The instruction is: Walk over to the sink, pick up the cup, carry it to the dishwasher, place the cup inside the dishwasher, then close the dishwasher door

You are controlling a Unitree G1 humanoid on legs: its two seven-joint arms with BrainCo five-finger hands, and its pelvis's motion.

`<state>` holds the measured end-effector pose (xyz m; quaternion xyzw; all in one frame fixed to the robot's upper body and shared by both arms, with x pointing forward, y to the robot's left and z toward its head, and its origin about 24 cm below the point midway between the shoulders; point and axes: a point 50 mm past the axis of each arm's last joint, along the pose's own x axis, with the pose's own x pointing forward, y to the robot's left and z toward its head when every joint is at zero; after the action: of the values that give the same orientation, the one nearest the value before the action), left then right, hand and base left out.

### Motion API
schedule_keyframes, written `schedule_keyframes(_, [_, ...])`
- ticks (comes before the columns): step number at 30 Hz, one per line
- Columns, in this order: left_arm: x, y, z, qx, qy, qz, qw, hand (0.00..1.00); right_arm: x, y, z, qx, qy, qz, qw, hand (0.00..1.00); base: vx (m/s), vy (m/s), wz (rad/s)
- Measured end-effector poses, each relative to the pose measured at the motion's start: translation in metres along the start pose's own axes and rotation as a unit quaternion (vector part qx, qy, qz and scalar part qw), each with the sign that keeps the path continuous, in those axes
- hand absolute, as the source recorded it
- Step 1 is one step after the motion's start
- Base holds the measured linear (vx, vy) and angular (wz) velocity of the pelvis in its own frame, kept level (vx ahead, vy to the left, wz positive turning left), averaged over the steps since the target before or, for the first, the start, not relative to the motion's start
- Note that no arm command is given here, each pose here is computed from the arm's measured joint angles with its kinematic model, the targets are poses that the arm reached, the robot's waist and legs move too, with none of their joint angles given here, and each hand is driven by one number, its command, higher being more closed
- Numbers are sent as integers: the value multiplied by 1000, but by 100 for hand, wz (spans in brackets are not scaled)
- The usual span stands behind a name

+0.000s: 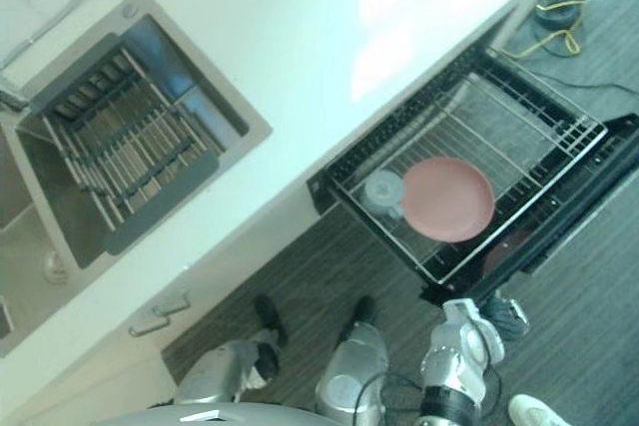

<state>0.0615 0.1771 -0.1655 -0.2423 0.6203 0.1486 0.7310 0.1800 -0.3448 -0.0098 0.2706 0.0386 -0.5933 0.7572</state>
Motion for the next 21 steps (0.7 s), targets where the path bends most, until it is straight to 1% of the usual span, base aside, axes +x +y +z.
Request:
schedule_keyframes(4, [0,1,0,-2,3,1,1000,0,14,0,9,25,1,-33,999,100,12,-31,32])
schedule_keyframes(10, [0,2,0,11,8,-1,1000,0,27,16,25,20,-12,-39,999,100,-30,-17,11])
schedule_keyframes(12, [0,3,-2,19,13,-3,1000,0,26,29,28,11,-17,-24,999,100,-24,-14,2])
schedule_keyframes(14, [1,2,-3,26,15,-3,1000,0,24,48,31,-7,-25,9,1000,100,-54,-20,7])
schedule_keyframes(18, [1,-3,0,44,13,-11,999,0,20,78,44,-2,-40,31,999,100,-69,-4,17])
schedule_keyframes(20, [2,-5,0,49,13,-16,999,0,17,91,48,-19,-54,50,997,100,-64,0,16])
schedule_keyframes(21, [2,-7,0,54,14,-22,998,0,13,101,50,-44,-69,70,994,100,-86,-8,19])
